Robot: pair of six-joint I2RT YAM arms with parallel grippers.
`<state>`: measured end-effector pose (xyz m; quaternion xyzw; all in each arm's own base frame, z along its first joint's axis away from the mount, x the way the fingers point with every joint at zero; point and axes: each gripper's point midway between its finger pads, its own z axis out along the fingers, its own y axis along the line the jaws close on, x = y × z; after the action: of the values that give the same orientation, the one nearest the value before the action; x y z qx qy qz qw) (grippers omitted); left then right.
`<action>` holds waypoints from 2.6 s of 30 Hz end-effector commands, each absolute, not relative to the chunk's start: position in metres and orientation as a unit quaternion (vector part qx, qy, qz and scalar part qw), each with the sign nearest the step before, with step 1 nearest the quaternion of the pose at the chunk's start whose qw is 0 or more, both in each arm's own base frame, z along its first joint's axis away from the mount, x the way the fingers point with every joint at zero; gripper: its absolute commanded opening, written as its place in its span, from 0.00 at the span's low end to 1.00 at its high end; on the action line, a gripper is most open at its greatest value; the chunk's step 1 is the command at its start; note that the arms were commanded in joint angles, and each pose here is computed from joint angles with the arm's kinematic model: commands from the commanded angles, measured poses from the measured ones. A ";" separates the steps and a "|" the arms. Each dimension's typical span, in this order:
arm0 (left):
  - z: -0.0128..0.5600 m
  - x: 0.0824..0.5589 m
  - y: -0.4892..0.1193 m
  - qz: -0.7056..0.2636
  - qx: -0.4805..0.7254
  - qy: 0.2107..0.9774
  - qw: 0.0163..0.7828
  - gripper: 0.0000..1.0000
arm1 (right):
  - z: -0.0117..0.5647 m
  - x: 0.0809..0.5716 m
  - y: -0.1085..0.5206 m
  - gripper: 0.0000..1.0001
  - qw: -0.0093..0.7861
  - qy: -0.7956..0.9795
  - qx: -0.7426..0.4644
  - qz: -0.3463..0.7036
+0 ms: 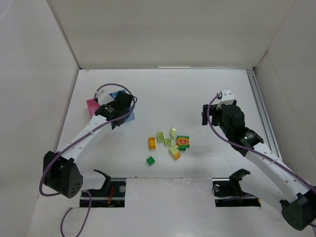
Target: Sort the legos into containers by color
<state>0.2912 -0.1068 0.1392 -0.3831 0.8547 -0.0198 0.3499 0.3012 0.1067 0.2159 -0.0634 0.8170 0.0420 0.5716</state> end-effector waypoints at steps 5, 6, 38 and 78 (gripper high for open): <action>0.192 0.333 0.003 0.026 -0.442 0.791 0.422 0.24 | 0.225 0.296 0.110 1.00 0.590 0.802 -0.069 0.059; 0.193 0.333 0.030 0.042 -0.461 0.780 0.421 0.24 | 0.225 0.296 0.110 1.00 0.590 0.802 -0.069 0.059; 0.172 0.368 0.019 -0.037 -0.406 0.811 0.420 0.85 | 0.196 0.272 0.133 1.00 0.542 0.830 -0.112 0.067; 0.019 0.114 -0.212 -0.001 -0.051 0.979 0.195 0.61 | 0.156 0.285 0.141 0.97 0.463 0.884 -0.057 0.031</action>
<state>0.1118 -0.2153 0.0155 -0.0413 0.9823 0.0004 0.1826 0.2825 0.1385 0.1389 -0.0701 0.8943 0.0216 0.4414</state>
